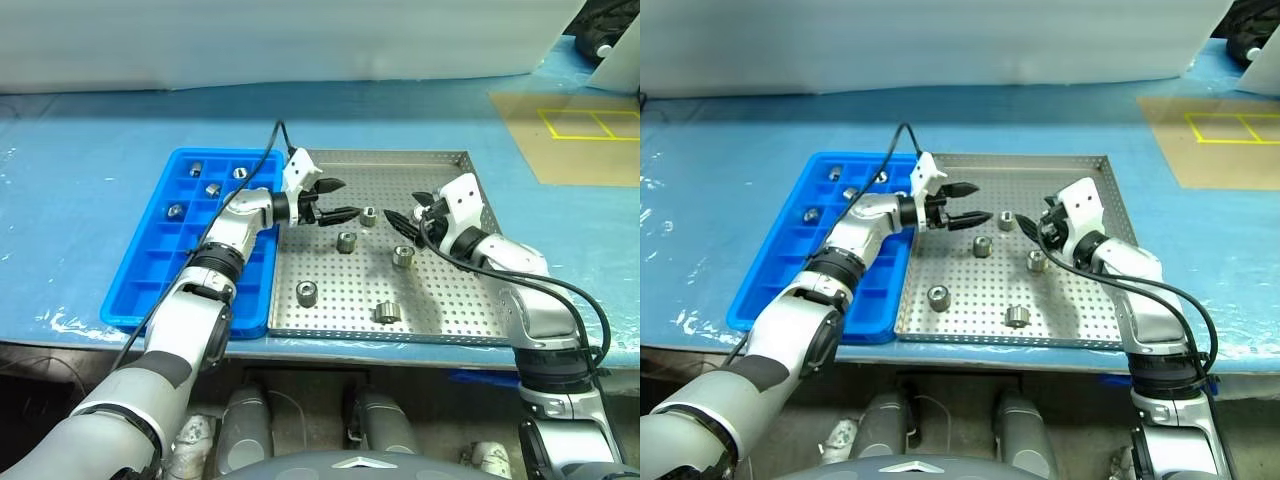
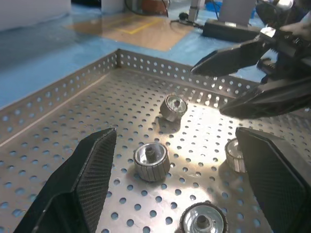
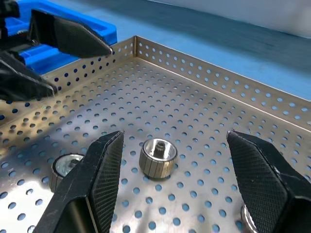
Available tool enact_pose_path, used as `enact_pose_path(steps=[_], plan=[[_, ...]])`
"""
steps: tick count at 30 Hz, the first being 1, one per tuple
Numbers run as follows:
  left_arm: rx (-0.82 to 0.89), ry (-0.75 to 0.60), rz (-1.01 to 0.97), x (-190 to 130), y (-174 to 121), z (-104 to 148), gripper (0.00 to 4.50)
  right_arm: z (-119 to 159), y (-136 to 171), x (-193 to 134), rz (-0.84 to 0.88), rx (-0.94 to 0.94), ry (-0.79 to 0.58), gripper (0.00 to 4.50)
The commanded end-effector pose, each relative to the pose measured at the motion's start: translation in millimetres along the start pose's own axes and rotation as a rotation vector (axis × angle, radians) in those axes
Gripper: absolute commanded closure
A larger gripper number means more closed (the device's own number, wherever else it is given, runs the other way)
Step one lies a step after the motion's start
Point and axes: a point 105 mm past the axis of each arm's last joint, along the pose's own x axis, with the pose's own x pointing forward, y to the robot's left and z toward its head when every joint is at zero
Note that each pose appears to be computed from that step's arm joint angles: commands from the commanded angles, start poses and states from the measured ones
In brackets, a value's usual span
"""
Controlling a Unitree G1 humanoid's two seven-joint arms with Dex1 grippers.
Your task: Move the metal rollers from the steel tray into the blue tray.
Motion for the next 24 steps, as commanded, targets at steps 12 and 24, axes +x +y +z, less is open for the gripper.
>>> enact_pose_path(steps=[12,24], plan=[[0.004,0.150,-0.108,20.0,-24.1,-34.2,0.35,16.1,16.6,-12.0,0.056,0.014,-0.047,1.03],[-0.024,0.218,-0.140,21.3,-32.9,-51.6,0.35,1.1,60.9,-39.0,0.299,0.053,0.066,1.03]])
